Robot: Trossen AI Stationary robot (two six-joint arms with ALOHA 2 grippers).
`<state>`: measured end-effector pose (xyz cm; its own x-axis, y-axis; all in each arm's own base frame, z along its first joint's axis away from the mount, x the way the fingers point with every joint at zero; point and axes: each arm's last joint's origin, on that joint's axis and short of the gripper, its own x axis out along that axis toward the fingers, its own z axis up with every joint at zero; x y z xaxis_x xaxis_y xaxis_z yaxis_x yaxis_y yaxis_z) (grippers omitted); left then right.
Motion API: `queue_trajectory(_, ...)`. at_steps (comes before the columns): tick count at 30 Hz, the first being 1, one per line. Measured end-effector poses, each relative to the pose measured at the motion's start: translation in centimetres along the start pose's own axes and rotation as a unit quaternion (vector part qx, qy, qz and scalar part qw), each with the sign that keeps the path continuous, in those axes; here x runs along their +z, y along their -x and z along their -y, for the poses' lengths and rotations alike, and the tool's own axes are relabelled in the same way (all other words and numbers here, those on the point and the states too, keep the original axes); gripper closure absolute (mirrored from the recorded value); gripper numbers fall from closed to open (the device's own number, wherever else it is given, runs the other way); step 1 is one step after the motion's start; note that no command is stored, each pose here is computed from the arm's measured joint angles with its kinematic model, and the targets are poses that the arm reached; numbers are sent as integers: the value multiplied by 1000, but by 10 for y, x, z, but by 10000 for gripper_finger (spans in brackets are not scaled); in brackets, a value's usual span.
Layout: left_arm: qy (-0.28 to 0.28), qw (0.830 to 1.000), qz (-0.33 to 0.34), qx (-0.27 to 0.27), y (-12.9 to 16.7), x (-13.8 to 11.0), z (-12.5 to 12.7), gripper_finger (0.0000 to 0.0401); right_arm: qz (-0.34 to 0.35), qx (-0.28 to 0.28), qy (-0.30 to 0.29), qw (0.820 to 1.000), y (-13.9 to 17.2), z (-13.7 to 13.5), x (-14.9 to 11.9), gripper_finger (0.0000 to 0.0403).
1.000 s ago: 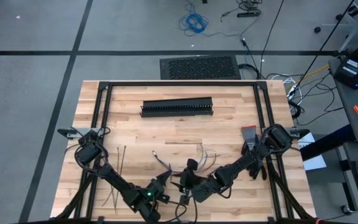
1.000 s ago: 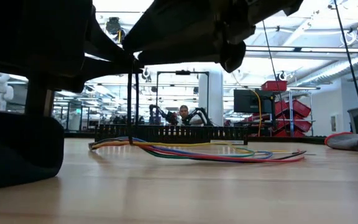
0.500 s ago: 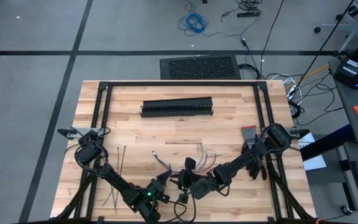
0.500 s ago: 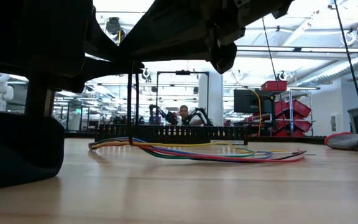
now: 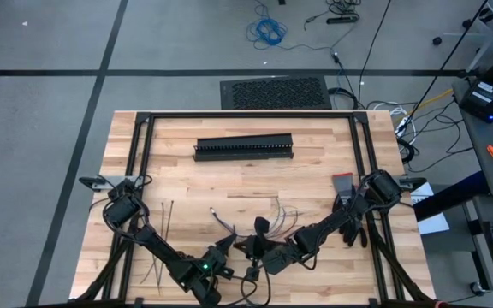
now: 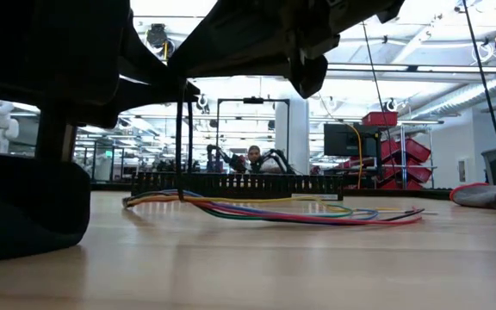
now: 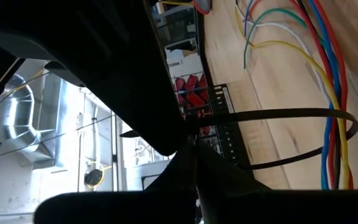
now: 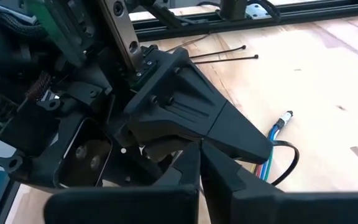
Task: Ziptie cables
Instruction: Wrap the zip tie around the cable wires
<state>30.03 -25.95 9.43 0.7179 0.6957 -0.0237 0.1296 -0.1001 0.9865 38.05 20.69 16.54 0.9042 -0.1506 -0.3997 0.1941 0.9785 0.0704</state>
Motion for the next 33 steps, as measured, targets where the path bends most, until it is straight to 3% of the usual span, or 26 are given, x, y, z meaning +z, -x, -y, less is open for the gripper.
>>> queue_trajectory(10, 24, 1000, 8, -11, 0, 0, 1, 401, 38, -65, 32, 997, 7, -1, 6, 403)
queue_trajectory(33, 31, 999, 24, -18, 6, 7, 18, 401, 99, -139, 84, 982, 7, 8, 28, 403)
